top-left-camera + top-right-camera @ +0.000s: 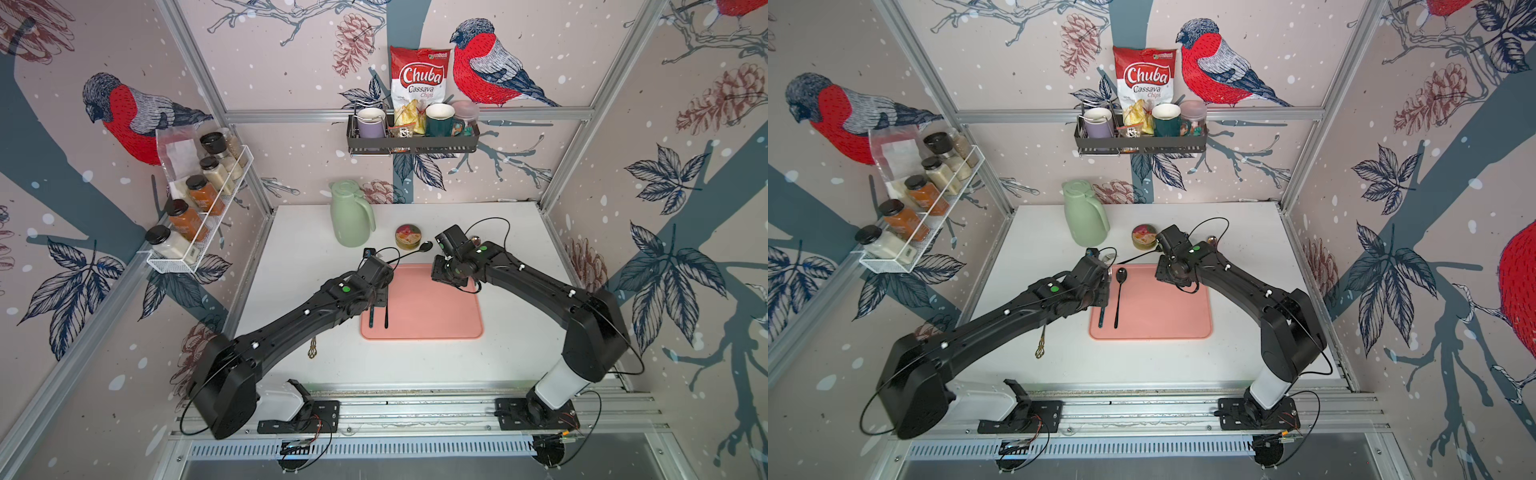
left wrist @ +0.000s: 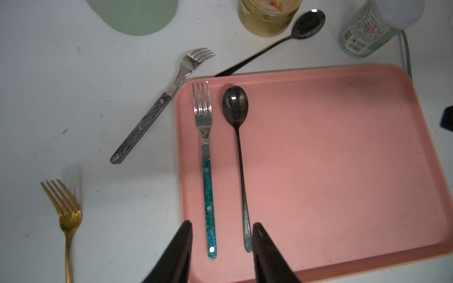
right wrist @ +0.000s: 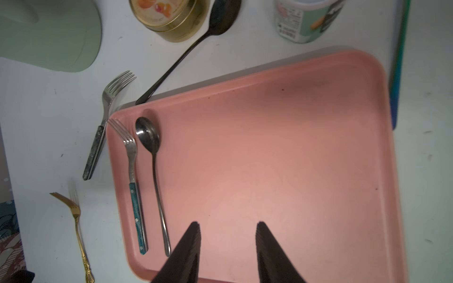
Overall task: Set the spoon and fork side by side
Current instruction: Place the spoon on the tray.
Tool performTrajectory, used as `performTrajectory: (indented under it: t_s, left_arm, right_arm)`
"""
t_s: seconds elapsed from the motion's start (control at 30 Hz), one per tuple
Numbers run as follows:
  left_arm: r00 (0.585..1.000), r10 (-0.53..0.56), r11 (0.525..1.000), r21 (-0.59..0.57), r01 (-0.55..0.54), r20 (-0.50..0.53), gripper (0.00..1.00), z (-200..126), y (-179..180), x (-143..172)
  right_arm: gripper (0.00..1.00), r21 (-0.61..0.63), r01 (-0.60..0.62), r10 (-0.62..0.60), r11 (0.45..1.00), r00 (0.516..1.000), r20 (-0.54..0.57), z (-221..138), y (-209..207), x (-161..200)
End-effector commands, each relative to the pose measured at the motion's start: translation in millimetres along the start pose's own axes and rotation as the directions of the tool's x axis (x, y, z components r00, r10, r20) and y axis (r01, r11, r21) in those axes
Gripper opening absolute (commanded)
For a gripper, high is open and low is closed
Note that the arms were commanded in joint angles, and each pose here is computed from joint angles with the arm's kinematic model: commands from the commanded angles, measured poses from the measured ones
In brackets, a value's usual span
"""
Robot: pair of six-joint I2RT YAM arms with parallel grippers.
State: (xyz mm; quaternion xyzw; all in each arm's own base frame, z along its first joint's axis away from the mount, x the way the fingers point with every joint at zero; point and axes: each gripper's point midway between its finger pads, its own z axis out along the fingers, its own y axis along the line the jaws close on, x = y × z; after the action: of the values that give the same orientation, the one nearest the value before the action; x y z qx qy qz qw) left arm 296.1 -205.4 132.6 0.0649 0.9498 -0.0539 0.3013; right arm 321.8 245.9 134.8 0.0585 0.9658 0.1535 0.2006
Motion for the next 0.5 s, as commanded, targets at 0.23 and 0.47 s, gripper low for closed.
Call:
performTrajectory:
  t_s: [0.23,0.47]
  left_arm:
    - [0.989,0.052,0.998,-0.023,-0.056,-0.136,0.35,75.2,-28.2,18.5]
    - [0.987,0.043,0.995,-0.083,-0.056,-0.156,0.27,104.2,-28.0,21.4]
  right_arm:
    - [0.4,-0.064,-0.005,0.007,0.998,1.0,0.025,2.1,-7.2,1.7]
    - [0.4,-0.074,0.002,0.0,0.997,1.0,0.026,-1.5,-5.7,1.8]
